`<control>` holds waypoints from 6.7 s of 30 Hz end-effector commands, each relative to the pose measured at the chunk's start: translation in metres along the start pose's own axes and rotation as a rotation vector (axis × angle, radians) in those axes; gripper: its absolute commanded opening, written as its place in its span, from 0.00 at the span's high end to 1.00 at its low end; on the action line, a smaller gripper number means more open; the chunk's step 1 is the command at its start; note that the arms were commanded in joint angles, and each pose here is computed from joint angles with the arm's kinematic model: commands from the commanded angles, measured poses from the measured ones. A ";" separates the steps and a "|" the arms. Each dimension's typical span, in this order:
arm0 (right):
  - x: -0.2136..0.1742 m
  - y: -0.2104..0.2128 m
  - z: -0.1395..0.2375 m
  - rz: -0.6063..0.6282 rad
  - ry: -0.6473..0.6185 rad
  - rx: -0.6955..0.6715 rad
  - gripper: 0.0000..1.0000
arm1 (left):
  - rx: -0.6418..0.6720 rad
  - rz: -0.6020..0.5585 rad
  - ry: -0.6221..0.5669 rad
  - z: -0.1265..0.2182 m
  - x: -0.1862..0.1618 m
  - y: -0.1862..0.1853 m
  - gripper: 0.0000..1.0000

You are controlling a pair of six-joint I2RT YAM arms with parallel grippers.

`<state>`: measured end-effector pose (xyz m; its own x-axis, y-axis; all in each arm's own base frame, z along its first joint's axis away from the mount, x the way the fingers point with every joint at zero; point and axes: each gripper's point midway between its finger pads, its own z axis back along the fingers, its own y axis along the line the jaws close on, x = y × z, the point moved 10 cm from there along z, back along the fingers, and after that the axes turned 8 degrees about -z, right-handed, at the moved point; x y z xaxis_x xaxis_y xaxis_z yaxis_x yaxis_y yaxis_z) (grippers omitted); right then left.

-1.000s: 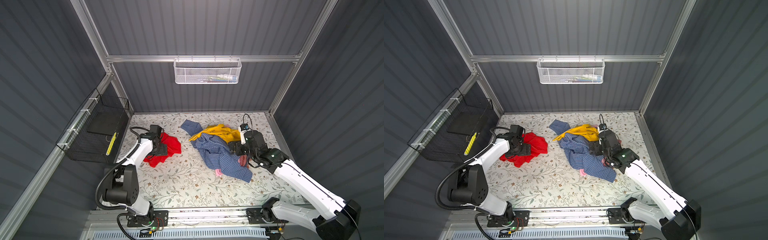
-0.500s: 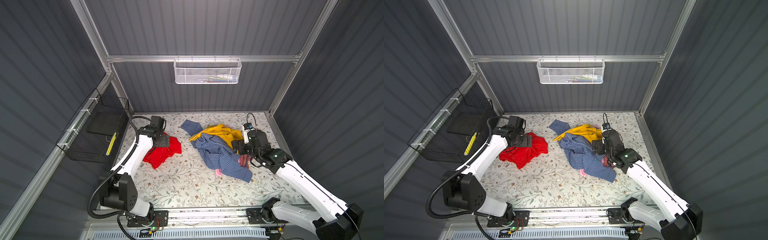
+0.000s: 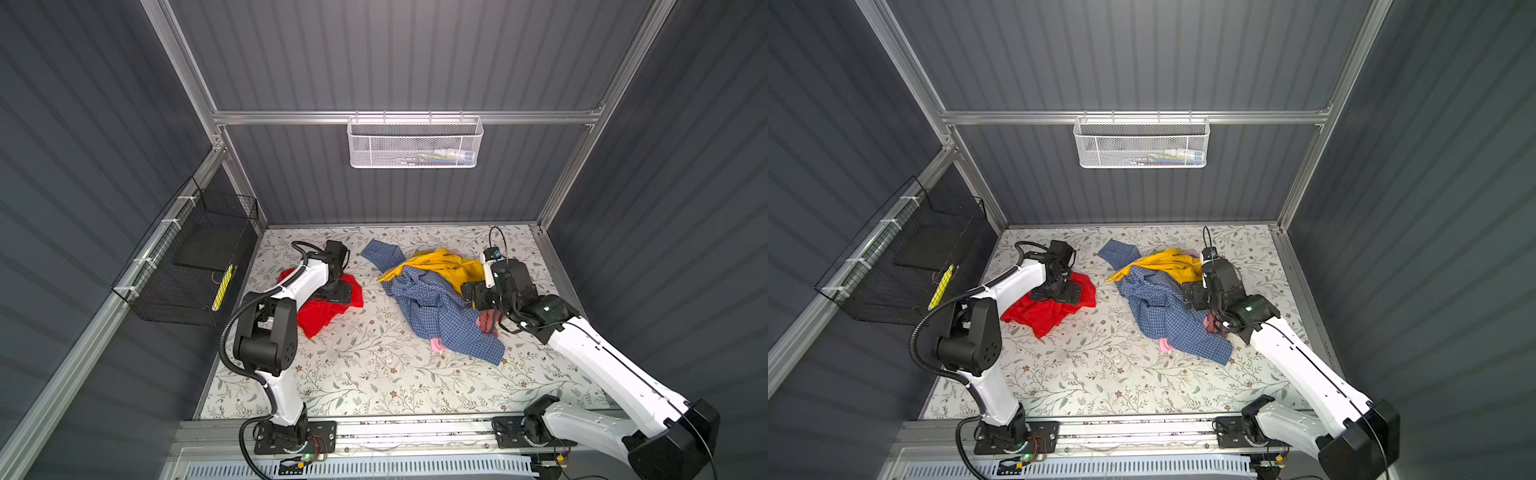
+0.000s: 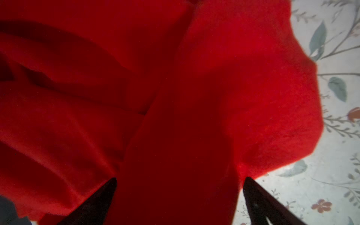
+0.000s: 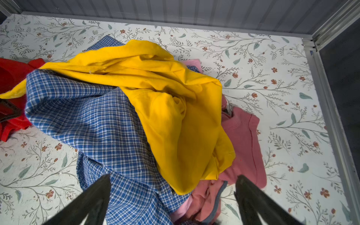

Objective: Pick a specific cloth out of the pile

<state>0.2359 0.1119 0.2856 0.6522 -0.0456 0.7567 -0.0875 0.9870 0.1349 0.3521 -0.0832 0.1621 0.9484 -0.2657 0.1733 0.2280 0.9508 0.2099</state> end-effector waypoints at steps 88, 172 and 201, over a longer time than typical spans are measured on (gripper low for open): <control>-0.005 -0.014 0.032 -0.014 -0.049 -0.017 0.01 | 0.395 0.155 -0.419 0.061 0.114 0.124 1.00; -0.093 -0.103 -0.021 -0.064 -0.552 -0.216 0.01 | 0.209 0.292 -0.632 0.081 -0.103 0.030 0.00; -0.068 -0.145 -0.112 -0.096 -0.493 -0.147 0.01 | 0.269 0.275 -1.033 -0.056 -0.075 0.047 0.00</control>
<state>0.2852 -0.0105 0.1431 0.2107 -0.1459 0.9666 0.1117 0.9859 0.1245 0.2934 -0.0064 0.0919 0.4761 -0.1888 0.8589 -0.1585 0.9422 0.2950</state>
